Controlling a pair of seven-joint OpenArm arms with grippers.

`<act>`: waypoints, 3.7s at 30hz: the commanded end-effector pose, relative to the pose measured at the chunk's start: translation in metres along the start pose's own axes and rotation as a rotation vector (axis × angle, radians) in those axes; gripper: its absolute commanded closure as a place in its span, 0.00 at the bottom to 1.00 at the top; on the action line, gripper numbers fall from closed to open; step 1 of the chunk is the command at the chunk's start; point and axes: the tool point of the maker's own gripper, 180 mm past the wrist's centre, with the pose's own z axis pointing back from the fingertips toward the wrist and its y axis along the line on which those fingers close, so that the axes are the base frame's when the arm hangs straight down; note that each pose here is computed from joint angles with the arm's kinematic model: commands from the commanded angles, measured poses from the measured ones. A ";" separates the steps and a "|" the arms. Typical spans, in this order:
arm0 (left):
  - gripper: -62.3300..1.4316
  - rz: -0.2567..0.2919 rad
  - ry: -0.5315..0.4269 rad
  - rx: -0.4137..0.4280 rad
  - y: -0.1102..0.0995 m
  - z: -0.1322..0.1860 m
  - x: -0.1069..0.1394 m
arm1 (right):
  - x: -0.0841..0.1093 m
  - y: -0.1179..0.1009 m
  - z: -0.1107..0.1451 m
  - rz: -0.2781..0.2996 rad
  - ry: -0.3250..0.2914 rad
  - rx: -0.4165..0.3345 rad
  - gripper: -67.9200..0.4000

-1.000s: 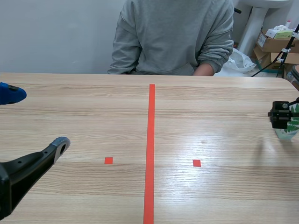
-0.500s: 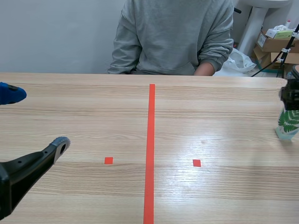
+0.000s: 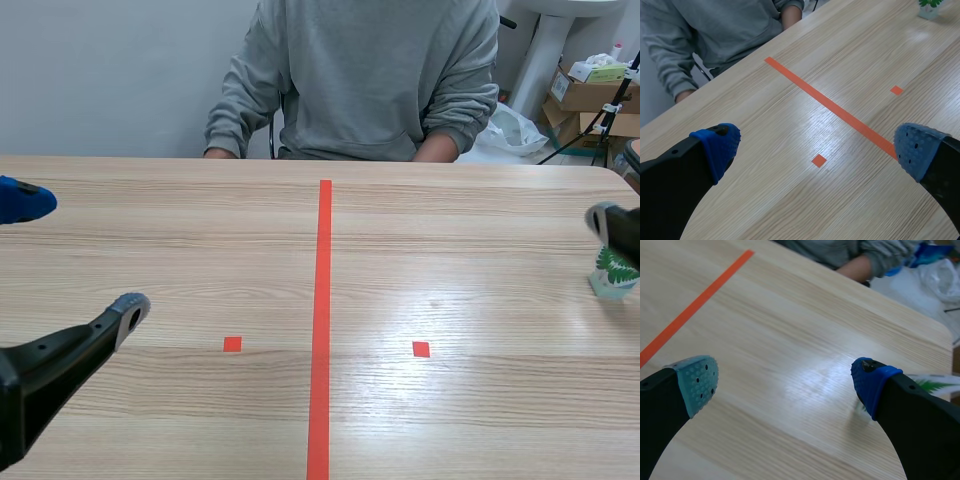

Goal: Do the leaf sorting experiment

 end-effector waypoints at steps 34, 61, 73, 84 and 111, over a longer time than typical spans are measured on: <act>0.00 0.045 -0.056 -0.007 -0.002 -0.001 0.012 | 0.013 0.074 0.030 -0.047 -0.032 0.167 0.20; 0.00 0.045 -0.059 -0.007 -0.002 -0.001 0.013 | 0.012 0.073 0.030 -0.043 -0.026 0.165 0.20; 0.00 0.045 -0.059 -0.007 -0.002 -0.001 0.013 | 0.012 0.073 0.030 -0.043 -0.028 0.165 0.20; 0.00 0.045 -0.060 -0.007 -0.002 -0.001 0.013 | 0.012 0.073 0.030 -0.043 -0.028 0.165 0.20; 0.00 0.045 -0.055 -0.007 -0.002 -0.001 0.012 | 0.012 0.073 0.030 -0.043 -0.027 0.165 0.20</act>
